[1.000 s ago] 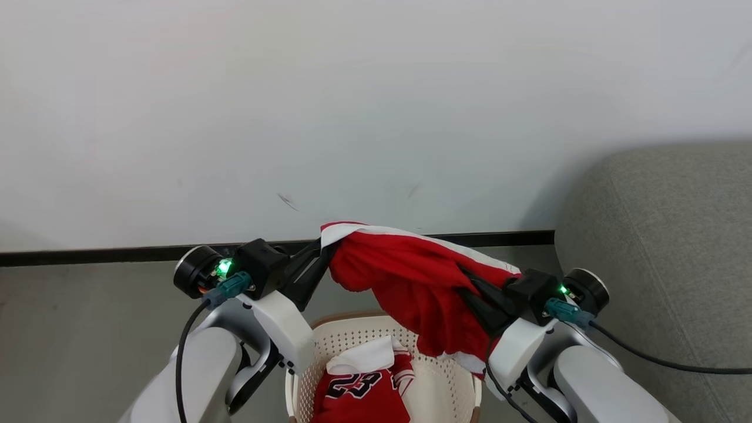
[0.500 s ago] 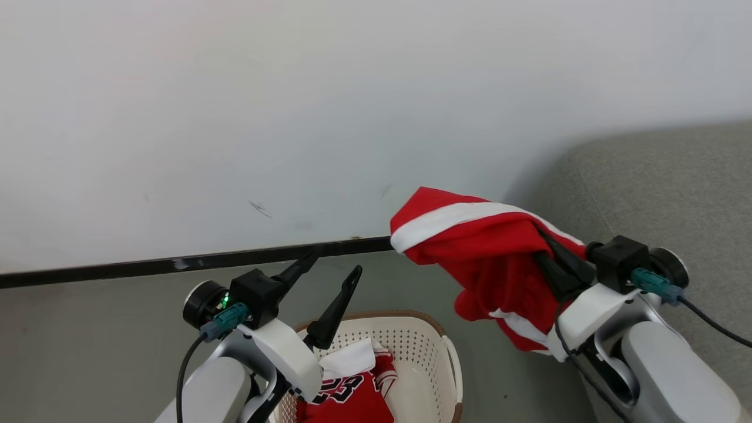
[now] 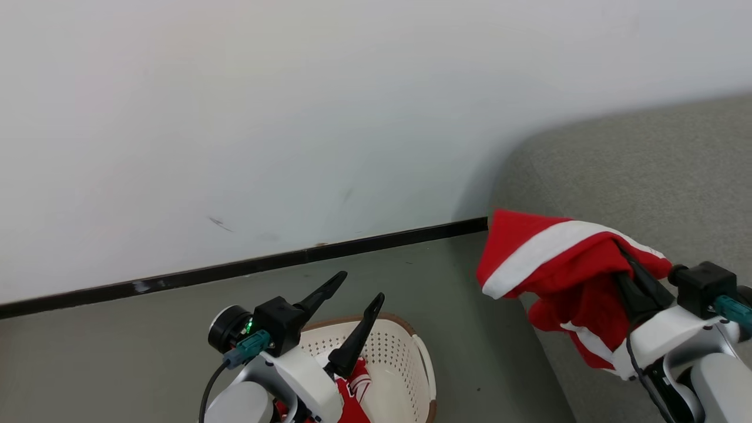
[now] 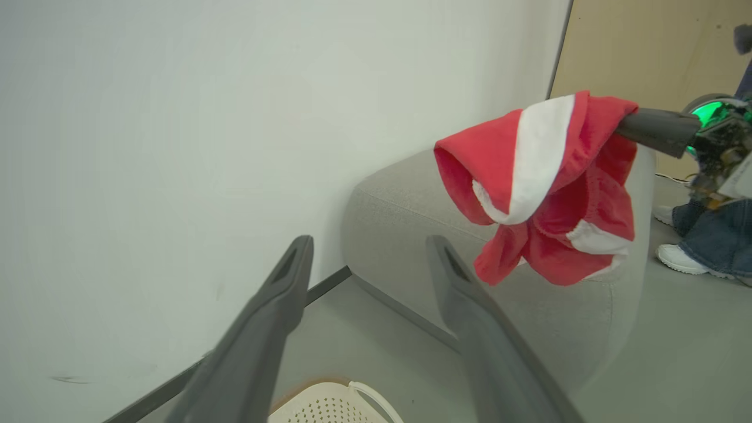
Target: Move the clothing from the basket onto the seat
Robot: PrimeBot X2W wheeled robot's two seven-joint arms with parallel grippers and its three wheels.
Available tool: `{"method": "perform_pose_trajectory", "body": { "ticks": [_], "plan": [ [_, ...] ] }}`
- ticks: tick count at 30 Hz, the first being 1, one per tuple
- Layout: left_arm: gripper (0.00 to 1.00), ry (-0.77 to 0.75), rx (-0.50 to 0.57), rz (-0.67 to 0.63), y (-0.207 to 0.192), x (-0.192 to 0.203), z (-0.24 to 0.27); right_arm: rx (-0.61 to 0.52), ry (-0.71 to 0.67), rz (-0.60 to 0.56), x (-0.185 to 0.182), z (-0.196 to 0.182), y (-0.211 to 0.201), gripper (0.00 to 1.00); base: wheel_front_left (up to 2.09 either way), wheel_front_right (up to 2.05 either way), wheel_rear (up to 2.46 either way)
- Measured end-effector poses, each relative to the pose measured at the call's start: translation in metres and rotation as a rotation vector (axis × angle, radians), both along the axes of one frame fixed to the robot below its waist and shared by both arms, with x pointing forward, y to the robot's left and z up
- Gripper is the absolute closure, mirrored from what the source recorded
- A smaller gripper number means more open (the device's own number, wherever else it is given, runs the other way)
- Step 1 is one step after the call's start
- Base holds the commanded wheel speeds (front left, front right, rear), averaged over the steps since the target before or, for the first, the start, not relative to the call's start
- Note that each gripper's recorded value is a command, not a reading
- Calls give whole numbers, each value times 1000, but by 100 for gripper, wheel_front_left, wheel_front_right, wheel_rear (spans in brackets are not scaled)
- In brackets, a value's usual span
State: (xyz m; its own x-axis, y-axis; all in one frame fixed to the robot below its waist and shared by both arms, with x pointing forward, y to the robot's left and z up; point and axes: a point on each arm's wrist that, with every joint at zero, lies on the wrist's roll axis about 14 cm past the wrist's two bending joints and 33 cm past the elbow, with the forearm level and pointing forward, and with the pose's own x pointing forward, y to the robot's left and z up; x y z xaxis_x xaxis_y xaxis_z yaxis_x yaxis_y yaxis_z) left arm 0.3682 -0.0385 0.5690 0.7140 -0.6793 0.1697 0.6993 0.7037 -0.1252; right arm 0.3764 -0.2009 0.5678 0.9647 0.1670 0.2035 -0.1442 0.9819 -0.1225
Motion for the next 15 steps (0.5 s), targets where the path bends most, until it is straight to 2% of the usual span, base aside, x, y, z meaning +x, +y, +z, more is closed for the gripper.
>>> {"method": "perform_pose_trajectory", "body": {
  "ticks": [6,15],
  "plan": [
    [0,-2,-1,-56,-19,-5,-1,17,11,-111,-23,-8,-38,100,0,0,0],
    [0,25,1,-131,-45,-17,-12,44,36,-229,-59,-22,-71,100,0,0,0]
  ]
}}
